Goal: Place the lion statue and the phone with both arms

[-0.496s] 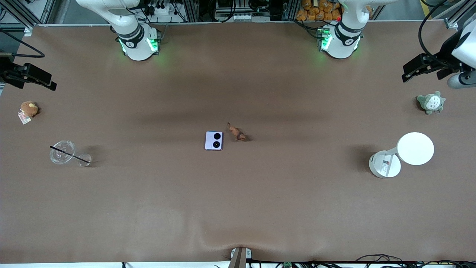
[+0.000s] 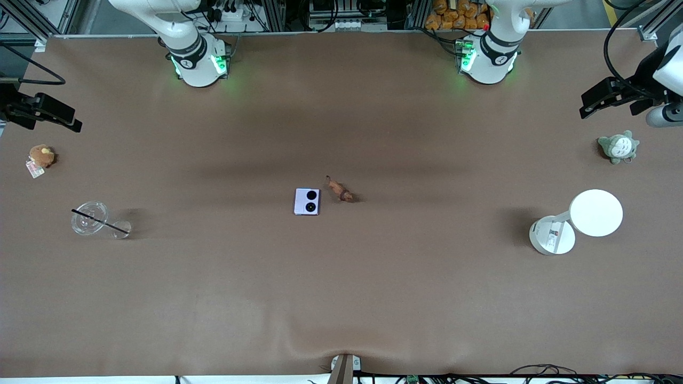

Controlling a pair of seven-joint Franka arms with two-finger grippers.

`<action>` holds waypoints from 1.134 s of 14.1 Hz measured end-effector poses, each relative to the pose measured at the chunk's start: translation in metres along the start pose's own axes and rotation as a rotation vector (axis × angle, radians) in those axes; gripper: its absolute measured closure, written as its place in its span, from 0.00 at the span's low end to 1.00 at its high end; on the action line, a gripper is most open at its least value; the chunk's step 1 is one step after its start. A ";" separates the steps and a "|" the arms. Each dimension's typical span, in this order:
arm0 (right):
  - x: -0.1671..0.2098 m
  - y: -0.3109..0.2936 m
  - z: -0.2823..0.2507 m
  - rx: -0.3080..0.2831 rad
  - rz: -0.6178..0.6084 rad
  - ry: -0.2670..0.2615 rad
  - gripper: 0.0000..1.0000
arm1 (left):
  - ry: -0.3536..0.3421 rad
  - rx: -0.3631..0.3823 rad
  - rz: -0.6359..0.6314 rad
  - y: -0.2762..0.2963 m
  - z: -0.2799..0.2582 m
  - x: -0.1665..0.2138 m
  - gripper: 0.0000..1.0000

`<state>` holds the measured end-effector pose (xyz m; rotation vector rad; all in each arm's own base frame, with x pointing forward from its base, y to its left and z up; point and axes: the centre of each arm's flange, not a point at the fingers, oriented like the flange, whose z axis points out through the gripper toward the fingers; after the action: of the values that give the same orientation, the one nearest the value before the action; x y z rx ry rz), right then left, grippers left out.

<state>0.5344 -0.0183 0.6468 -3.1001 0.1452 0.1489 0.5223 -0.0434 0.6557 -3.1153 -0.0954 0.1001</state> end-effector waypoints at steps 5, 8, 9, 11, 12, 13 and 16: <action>0.001 0.000 0.004 0.000 0.007 -0.008 0.00 | -0.015 0.000 -0.002 -0.001 0.008 0.007 0.00; 0.001 0.000 0.004 0.000 0.008 -0.005 0.00 | -0.017 0.000 -0.002 -0.001 0.009 0.008 0.00; 0.001 0.000 0.003 0.000 0.008 -0.004 0.00 | -0.017 0.000 -0.002 -0.001 0.009 0.008 0.00; 0.001 0.000 0.003 0.000 0.009 -0.002 0.00 | -0.016 0.000 -0.002 -0.001 0.009 0.008 0.00; 0.002 0.000 0.003 0.000 0.009 -0.002 0.00 | -0.016 0.000 -0.002 -0.001 0.009 0.008 0.00; 0.002 0.001 0.003 0.000 0.009 -0.002 0.00 | -0.016 0.000 -0.002 -0.001 0.009 0.008 0.00; 0.002 0.001 0.003 0.000 0.009 -0.002 0.00 | -0.017 0.000 -0.002 -0.001 0.009 0.008 0.00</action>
<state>0.5356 -0.0189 0.6435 -3.0997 0.1596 0.1516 0.5302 -0.0418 0.6464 -3.1147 -0.0994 0.1261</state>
